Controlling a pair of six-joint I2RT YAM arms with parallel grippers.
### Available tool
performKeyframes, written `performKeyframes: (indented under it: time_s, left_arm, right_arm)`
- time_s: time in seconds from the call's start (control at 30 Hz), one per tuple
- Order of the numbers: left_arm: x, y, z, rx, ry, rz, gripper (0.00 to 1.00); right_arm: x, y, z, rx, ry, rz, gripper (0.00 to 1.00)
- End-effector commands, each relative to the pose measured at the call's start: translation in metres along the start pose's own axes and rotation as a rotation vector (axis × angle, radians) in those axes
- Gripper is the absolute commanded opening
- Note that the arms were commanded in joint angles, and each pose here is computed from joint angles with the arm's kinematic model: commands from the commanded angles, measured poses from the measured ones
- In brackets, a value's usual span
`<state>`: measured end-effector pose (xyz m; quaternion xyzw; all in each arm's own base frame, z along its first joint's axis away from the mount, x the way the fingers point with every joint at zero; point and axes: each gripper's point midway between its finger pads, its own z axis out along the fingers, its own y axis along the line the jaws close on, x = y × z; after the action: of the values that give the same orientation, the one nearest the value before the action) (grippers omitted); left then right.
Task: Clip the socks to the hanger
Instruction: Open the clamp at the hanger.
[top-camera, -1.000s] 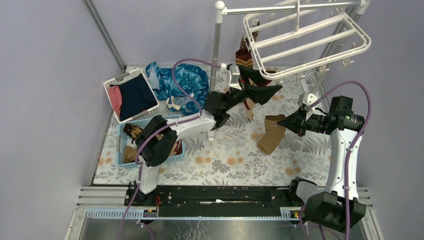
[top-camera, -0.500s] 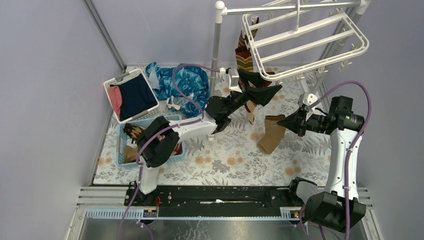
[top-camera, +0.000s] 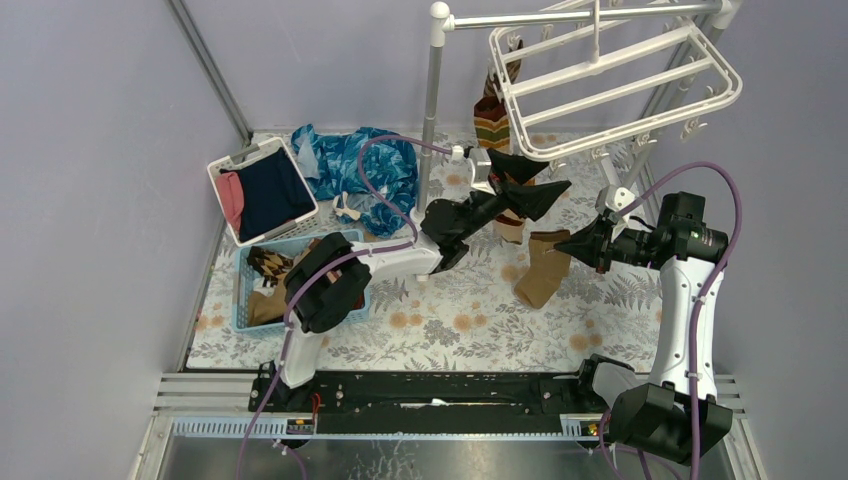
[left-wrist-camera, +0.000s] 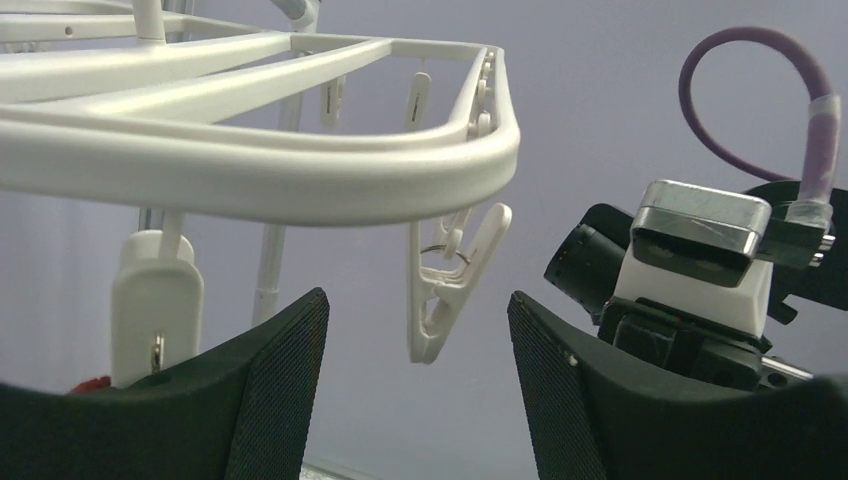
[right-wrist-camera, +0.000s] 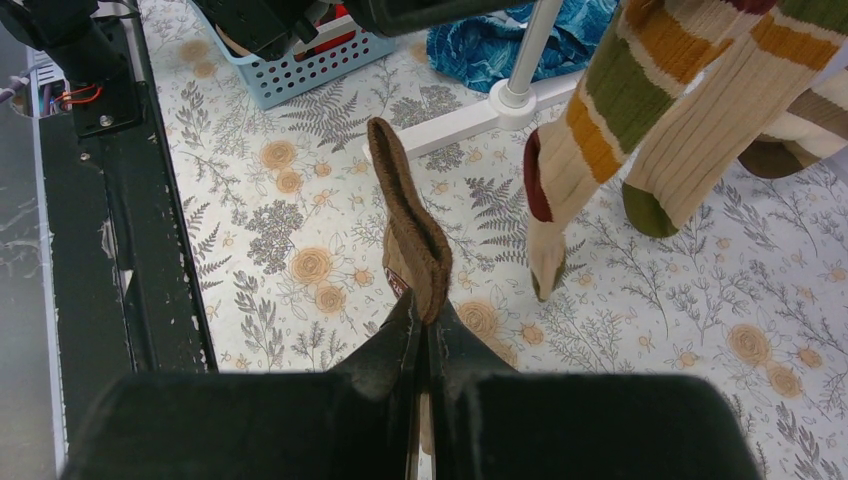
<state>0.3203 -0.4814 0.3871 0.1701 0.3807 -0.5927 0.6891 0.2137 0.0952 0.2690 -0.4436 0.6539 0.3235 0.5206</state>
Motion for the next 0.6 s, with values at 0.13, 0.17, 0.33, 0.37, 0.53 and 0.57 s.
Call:
performKeyframes:
  time_s: [0.13, 0.17, 0.33, 0.37, 0.53, 0.57]
  left_arm:
    - [-0.023, -0.009, 0.011, 0.022, -0.108, 0.074, 0.71]
    - [-0.024, -0.009, 0.012, 0.022, -0.112, 0.078, 0.71]
    - [-0.030, -0.009, 0.016, 0.014, -0.113, 0.097, 0.69]
    - [-0.030, -0.008, 0.017, 0.011, -0.110, 0.101, 0.68]
    - [-0.035, -0.008, 0.019, -0.006, -0.101, 0.106, 0.67]
    - [-0.037, -0.008, 0.019, -0.010, -0.103, 0.106, 0.67]
  right_arm:
    - [-0.007, 0.007, 0.004, -0.032, -0.044, 0.008, 0.04]
    - [-0.007, 0.007, 0.004, -0.032, -0.044, 0.008, 0.04]
    - [-0.007, 0.008, 0.004, -0.034, -0.043, 0.007, 0.04]
    - [-0.007, 0.008, 0.004, -0.034, -0.043, 0.007, 0.04]
    - [-0.007, 0.008, 0.004, -0.036, -0.041, 0.008, 0.04]
    - [-0.007, 0.008, 0.004, -0.036, -0.041, 0.007, 0.05]
